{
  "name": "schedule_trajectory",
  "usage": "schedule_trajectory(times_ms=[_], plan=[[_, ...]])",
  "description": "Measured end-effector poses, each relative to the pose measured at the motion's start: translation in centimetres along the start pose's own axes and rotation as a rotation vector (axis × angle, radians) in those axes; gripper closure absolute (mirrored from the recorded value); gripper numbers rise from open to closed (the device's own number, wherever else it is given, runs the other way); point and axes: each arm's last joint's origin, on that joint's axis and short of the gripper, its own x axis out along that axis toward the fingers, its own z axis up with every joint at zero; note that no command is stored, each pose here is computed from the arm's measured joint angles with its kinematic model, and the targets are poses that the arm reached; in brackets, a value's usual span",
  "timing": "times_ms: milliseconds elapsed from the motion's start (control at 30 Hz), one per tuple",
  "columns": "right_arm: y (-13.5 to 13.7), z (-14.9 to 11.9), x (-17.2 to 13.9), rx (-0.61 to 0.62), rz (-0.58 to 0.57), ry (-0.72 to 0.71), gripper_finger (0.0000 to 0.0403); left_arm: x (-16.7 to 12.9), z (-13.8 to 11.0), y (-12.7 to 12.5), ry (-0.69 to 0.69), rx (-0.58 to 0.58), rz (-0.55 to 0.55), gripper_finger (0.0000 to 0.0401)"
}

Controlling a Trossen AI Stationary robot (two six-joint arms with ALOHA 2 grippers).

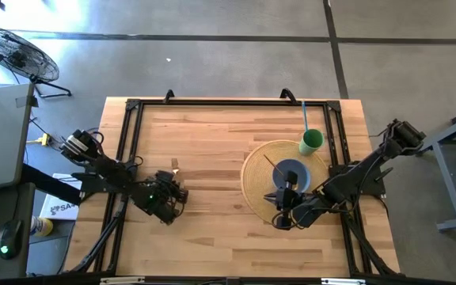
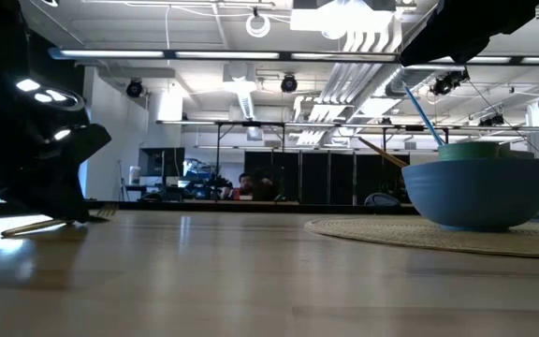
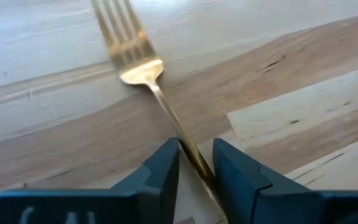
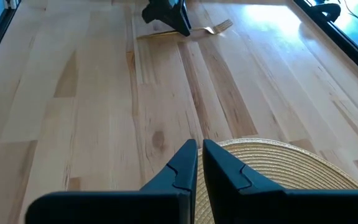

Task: Pick & Place Utensil
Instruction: Put the fork into the blue bowl

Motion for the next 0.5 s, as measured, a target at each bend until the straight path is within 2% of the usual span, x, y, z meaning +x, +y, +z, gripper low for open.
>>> schedule_trajectory(times_ms=[233,400,500], plan=[[0.0,0.0,0.0,0.000,0.001,0.000,0.0384,0.0,0.0,0.0,-0.004,0.007,0.004,0.0385],[0.2,0.1,0.0,-0.010,0.036,0.002,0.0384,-0.1,0.1,0.0,-0.022,0.033,0.001,0.0374],[0.4,0.4,0.0,-0.026,0.067,-0.024,0.0384,-0.6,0.4,-1.1,-0.059,0.073,-0.036,0.0375]])
